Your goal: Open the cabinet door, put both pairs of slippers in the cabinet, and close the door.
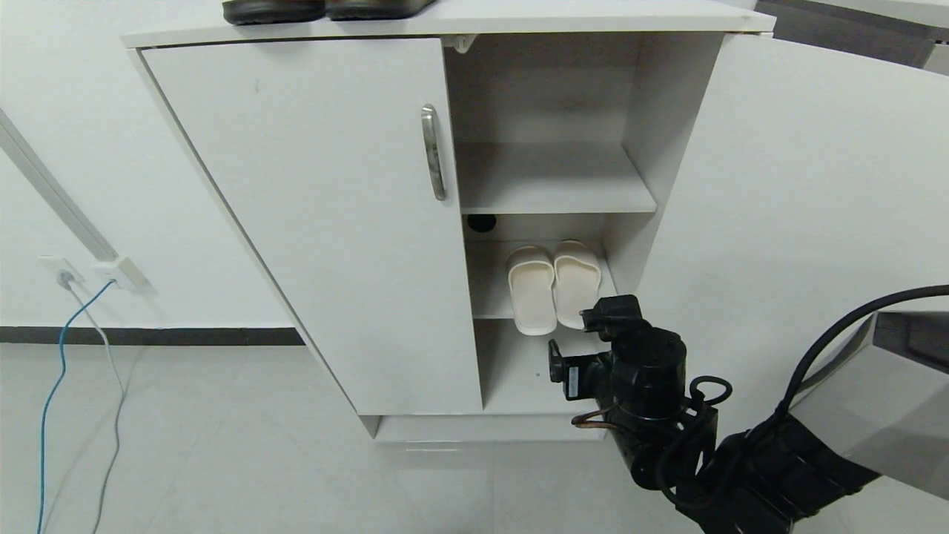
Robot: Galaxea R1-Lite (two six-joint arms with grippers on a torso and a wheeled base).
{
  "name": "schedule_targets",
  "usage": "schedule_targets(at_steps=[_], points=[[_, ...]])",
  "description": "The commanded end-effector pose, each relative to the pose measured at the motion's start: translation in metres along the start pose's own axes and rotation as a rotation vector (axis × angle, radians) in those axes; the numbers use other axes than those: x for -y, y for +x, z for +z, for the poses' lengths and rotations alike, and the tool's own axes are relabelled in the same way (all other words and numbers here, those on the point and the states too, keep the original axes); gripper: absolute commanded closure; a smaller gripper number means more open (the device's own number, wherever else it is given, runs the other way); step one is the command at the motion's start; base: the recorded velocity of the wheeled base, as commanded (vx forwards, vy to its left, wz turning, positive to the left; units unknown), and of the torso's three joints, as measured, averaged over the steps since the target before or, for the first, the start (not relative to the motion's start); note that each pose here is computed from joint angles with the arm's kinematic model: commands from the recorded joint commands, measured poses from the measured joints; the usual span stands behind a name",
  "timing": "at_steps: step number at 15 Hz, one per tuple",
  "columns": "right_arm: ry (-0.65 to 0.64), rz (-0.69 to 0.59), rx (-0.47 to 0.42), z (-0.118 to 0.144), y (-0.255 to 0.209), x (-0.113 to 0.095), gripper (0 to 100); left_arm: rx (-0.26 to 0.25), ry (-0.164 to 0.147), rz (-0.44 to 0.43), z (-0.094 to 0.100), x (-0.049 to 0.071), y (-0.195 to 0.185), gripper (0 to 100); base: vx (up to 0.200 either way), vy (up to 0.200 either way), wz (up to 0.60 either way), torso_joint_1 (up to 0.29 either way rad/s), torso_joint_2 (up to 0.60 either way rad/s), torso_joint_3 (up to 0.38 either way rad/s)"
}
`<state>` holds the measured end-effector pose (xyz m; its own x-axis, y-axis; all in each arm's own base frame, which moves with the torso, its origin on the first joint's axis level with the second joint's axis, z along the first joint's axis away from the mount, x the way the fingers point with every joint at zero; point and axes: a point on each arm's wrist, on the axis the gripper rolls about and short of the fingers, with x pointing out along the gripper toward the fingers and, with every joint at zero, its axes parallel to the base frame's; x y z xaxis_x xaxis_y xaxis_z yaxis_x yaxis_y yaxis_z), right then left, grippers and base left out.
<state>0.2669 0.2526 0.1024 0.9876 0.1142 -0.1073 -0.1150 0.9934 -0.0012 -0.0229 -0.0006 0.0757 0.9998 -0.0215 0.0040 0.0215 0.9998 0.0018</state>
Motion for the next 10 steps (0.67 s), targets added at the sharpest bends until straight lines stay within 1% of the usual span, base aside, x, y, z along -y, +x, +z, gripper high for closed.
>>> schedule_targets(at_steps=[1,7,10], points=[[0.003,0.0,0.004,0.0027,-0.0024,0.0017,0,0.001,0.0,0.0,0.0005,0.0,0.0,100,0.0,0.0,0.0,0.0,0.0,0.0],[0.0,0.001,0.0,0.0019,-0.0043,0.0026,0,-0.001,0.0,0.0,0.0001,0.0,0.0001,100,0.0,0.0,0.0,0.0,0.0,0.0],[-0.002,0.001,-0.002,0.0011,-0.0043,0.0027,0,0.001,0.0,0.0,0.0005,0.0,0.0,100,0.0,0.0,0.0,0.004,0.01,0.113]])
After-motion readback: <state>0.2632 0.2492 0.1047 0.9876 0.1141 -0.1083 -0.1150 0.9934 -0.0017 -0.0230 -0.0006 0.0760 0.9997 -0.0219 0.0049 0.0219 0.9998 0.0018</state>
